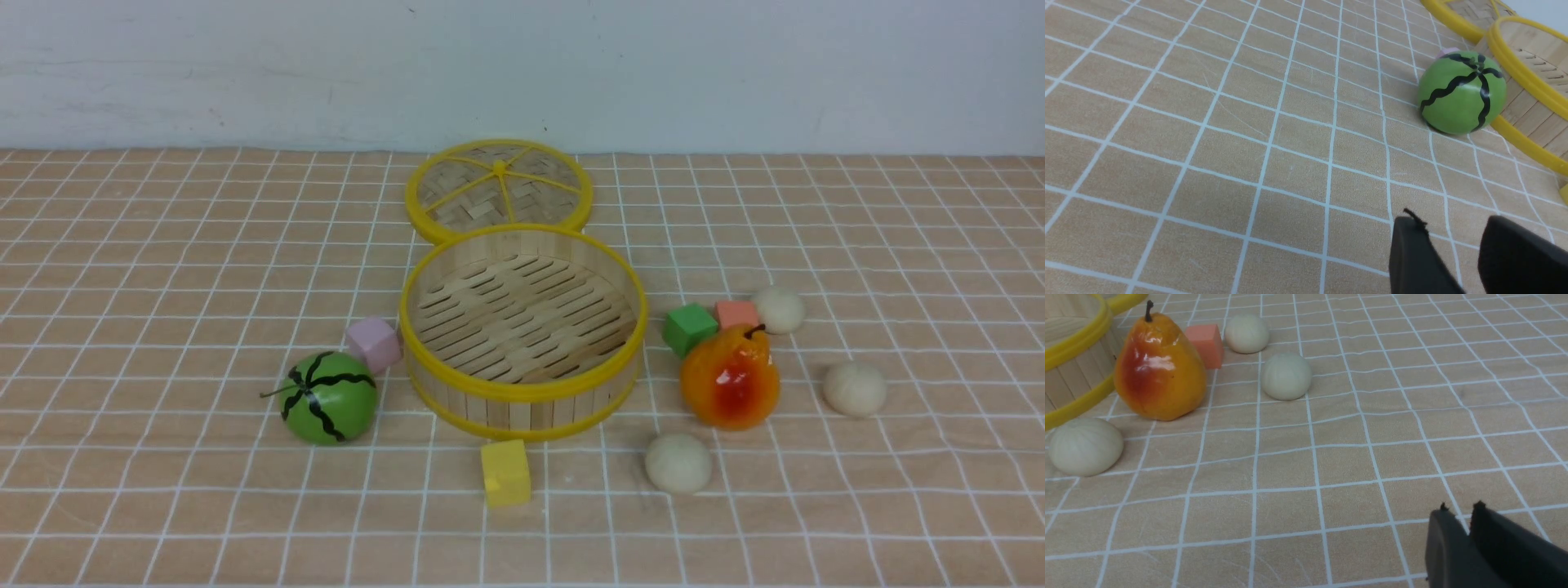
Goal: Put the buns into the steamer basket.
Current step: Use the right arm to grab a steamed stuffed bun
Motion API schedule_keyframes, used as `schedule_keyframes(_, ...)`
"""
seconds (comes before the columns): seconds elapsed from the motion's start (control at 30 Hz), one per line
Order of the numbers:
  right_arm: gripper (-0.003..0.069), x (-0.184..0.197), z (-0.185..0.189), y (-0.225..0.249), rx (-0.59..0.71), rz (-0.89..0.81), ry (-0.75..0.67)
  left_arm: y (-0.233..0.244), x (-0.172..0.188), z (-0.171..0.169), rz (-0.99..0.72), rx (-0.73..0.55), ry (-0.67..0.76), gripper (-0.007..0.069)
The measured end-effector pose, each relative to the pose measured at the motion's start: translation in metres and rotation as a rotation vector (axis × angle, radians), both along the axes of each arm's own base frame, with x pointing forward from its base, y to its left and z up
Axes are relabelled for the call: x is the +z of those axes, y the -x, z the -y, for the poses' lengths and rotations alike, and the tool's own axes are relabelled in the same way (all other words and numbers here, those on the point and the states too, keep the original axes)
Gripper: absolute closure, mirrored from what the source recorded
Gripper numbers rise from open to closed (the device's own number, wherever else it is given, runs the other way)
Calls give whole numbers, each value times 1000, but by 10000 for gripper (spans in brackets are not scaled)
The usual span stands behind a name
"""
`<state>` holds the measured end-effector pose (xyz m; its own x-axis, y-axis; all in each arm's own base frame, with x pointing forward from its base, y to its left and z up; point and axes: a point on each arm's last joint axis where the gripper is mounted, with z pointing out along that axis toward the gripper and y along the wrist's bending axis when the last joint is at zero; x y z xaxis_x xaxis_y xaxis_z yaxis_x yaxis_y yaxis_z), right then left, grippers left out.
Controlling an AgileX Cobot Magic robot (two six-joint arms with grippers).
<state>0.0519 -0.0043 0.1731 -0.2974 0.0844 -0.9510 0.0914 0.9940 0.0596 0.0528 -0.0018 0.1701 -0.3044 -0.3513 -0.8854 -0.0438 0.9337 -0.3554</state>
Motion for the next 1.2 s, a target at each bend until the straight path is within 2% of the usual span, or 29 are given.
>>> schedule_keyframes(0.63,541,2,0,-1,1,38,6,0,0,0,0,0,0,387)
schedule_keyframes(0.9,530,24,0,-5,12,290,40,0,0,0,0,0,0,387)
schedule_keyframes(1.1,524,31,-1,-5,17,377,49,0,0,0,0,0,0,387)
schedule_keyframes(1.2,520,41,-2,-3,21,484,43,0,0,0,0,0,0,387)
